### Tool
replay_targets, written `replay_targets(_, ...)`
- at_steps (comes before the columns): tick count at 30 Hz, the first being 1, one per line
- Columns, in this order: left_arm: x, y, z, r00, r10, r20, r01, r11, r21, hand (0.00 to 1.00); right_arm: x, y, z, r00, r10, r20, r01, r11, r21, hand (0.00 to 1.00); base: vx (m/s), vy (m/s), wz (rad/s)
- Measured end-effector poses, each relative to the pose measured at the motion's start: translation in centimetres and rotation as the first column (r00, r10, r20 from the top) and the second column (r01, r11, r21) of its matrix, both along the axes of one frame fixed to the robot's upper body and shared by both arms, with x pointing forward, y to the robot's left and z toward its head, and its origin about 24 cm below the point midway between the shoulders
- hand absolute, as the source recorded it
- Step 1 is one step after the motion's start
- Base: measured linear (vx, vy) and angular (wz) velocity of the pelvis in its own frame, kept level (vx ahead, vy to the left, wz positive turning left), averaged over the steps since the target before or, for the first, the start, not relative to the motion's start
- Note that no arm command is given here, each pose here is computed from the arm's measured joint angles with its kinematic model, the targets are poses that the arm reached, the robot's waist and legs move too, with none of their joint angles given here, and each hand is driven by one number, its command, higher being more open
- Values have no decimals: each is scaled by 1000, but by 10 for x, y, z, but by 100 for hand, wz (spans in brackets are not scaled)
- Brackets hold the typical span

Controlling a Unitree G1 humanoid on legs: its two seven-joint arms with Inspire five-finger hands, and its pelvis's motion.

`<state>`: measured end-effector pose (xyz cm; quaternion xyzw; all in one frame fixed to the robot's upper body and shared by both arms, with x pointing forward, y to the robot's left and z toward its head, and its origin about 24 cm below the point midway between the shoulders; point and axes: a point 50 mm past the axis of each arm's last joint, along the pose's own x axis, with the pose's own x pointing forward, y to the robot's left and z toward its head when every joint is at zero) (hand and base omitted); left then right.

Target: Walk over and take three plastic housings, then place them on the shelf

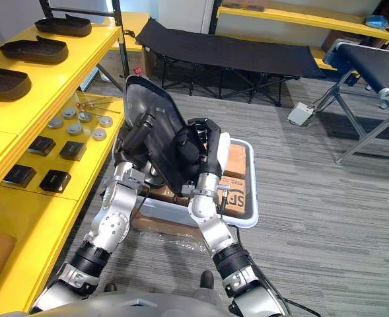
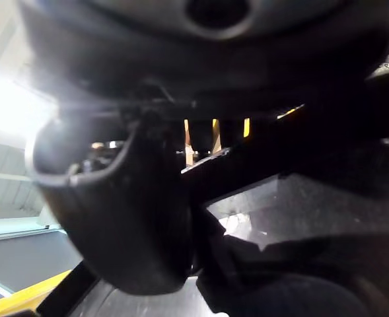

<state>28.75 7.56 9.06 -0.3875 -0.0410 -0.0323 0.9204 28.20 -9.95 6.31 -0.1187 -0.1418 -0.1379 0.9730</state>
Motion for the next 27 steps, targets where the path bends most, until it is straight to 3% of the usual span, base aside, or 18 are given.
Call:
replay_targets(1,0,0,0,1000,-11,10,11,1000,10,100,0,0,0,1000,0,4,0,1000,3,0,0,0,-5)
replay_targets(10,-4,-12,3,962,-258,84,245,959,146,100,-2,-16,-4,1000,-10,2,10,999,-46,0,0,0,0)
replay_targets(11,-5,-12,2,960,-266,83,252,956,152,0,-2,-17,-4,1000,-9,2,9,999,-51,0,0,0,0)
replay_targets(27,-4,17,-24,983,-169,-72,183,916,356,0,-7,-15,-3,999,44,13,-43,992,-116,0,0,0,0)
